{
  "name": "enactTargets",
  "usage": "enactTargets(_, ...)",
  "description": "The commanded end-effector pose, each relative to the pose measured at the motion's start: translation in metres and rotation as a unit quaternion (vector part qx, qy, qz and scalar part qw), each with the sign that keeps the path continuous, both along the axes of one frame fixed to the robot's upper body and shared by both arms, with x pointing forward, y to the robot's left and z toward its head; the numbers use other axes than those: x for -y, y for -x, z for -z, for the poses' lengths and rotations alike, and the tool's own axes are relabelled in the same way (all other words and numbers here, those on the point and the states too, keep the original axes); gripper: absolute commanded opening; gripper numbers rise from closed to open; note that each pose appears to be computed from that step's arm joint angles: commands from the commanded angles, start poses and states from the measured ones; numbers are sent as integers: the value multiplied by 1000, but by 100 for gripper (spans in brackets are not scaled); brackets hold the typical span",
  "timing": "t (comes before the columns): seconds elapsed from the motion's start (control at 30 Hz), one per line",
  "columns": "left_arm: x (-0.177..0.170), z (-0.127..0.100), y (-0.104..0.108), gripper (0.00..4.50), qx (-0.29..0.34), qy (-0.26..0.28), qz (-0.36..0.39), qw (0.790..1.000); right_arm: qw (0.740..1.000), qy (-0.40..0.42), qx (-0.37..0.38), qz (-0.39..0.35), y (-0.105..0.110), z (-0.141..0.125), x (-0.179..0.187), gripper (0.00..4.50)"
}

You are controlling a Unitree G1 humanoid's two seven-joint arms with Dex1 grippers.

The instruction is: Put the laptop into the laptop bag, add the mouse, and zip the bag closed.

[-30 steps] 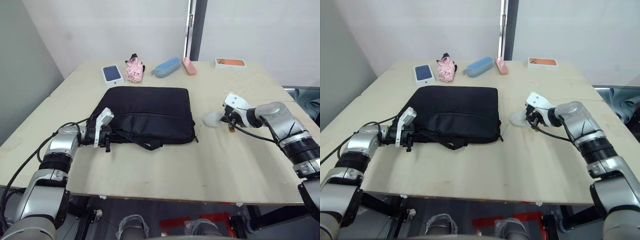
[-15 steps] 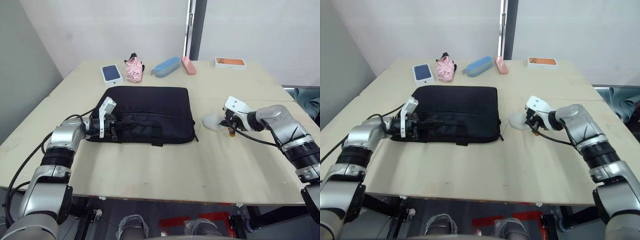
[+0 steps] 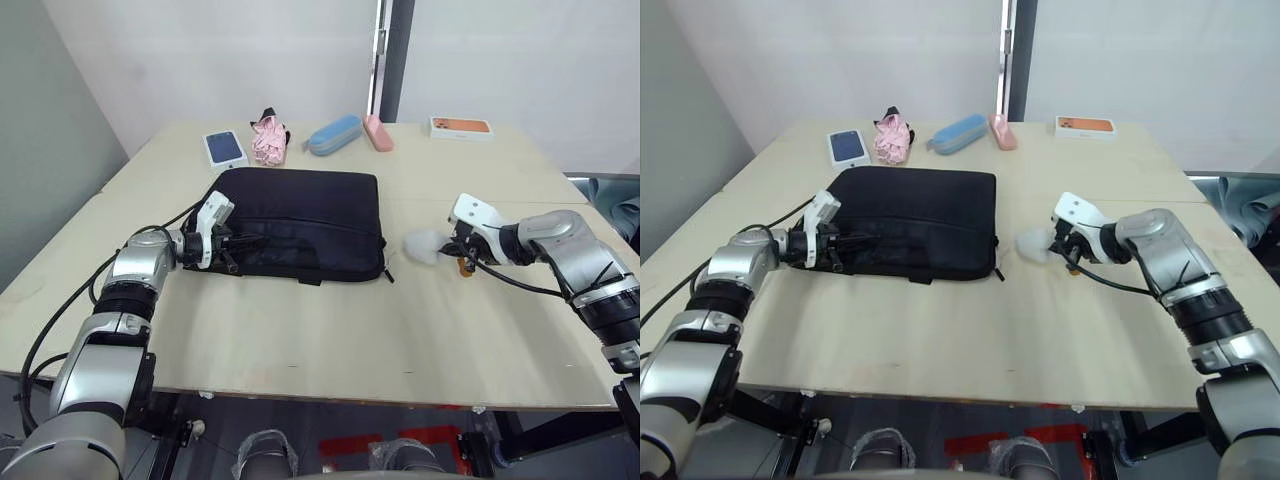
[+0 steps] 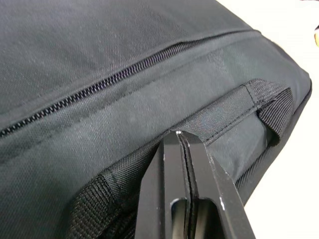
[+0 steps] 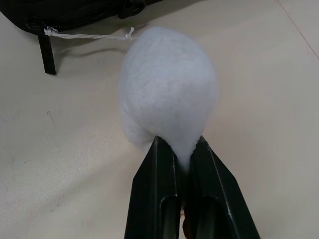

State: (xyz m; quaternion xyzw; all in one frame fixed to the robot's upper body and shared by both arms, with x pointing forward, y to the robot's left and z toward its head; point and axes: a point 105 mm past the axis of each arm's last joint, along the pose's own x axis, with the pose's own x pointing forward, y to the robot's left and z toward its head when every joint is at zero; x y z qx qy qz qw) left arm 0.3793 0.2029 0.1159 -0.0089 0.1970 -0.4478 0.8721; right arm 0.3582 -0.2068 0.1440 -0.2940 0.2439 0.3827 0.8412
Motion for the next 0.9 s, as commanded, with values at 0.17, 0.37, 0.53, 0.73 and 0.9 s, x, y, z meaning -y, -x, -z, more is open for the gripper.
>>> enactTargets(0.17,-13,50,16,0,-93,-75,-6,993,997,7,73,7,-33,-38,-8,2)
enactTargets(0.37,-14,62,26,0,-107,-100,15,989,993,53,104,10,-55,-40,-12,2)
enactTargets(0.53,-14,64,28,0,-109,-103,20,989,987,98,124,18,-66,-35,-11,2)
enactTargets(0.73,-10,61,27,0,-102,-100,24,989,993,64,99,12,-62,-19,-21,2)
enactTargets(0.9,-4,52,23,0,-90,-86,28,992,997,2,76,33,-57,-22,-22,211)
